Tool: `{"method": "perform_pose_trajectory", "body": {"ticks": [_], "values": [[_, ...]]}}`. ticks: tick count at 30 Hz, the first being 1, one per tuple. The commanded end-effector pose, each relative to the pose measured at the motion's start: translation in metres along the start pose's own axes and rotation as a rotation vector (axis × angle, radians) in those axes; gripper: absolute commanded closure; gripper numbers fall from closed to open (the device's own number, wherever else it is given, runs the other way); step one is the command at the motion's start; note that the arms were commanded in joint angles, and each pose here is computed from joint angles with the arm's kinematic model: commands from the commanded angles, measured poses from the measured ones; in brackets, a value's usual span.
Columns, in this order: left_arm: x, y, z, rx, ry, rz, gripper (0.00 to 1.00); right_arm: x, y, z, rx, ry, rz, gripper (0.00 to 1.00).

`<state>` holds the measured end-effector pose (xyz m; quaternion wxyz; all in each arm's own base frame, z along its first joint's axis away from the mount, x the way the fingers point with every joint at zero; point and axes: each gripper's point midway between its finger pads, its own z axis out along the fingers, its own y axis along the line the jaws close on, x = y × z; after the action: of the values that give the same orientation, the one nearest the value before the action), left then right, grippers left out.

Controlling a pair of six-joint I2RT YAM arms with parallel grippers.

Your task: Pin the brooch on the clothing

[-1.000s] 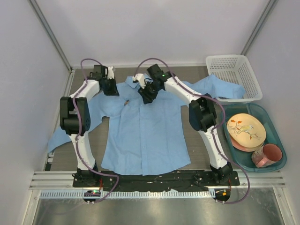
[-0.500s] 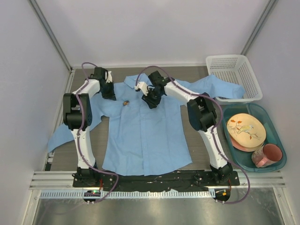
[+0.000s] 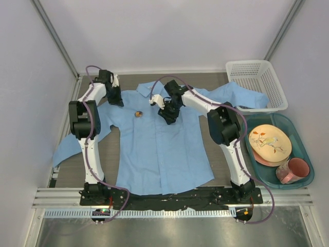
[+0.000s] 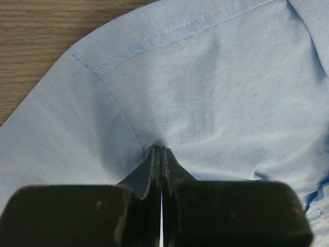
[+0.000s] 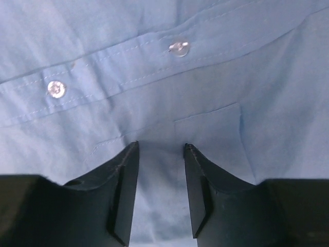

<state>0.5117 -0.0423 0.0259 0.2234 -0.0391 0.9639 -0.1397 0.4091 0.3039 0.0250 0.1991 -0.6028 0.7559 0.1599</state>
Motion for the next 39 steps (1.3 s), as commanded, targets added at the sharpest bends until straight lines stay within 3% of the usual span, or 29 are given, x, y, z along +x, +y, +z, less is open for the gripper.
{"method": "perform_pose_trajectory", "body": {"ticks": [1, 3, 6, 12, 17, 25, 32, 37, 39], "values": [[0.016, 0.004, 0.006, 0.036, 0.064, 0.039, 0.99, -0.002, 0.024, -0.017, -0.133, 0.019, 0.076, 0.51], [0.000, -0.013, -0.016, 0.106, -0.010, 0.096, 0.94, -0.023, 0.012, -0.030, -0.102, -0.040, 0.082, 0.50], [-0.005, -0.034, -0.051, 0.176, -0.067, 0.180, 0.77, -0.035, -0.002, -0.043, -0.062, -0.079, 0.111, 0.49], [0.044, -0.062, -0.079, 0.252, 0.008, 0.288, 0.57, -0.036, -0.020, -0.033, 0.014, -0.076, 0.188, 0.49], [0.078, -0.056, -0.060, 0.201, 0.107, 0.247, 0.58, -0.029, -0.046, -0.011, 0.109, -0.054, 0.237, 0.50], [0.081, -0.027, -0.025, 0.073, 0.150, 0.202, 0.84, 0.005, -0.053, 0.010, 0.164, 0.046, 0.251, 0.53], [0.091, 0.014, -0.017, -0.039, 0.241, 0.171, 0.83, 0.060, -0.056, 0.017, 0.195, 0.170, 0.333, 0.55], [0.080, 0.014, -0.015, -0.028, 0.234, 0.215, 0.79, 0.046, -0.057, 0.016, 0.166, 0.122, 0.340, 0.52], [0.069, 0.010, -0.017, -0.013, 0.213, 0.231, 0.73, 0.026, -0.054, 0.010, 0.135, 0.074, 0.328, 0.48]]}}
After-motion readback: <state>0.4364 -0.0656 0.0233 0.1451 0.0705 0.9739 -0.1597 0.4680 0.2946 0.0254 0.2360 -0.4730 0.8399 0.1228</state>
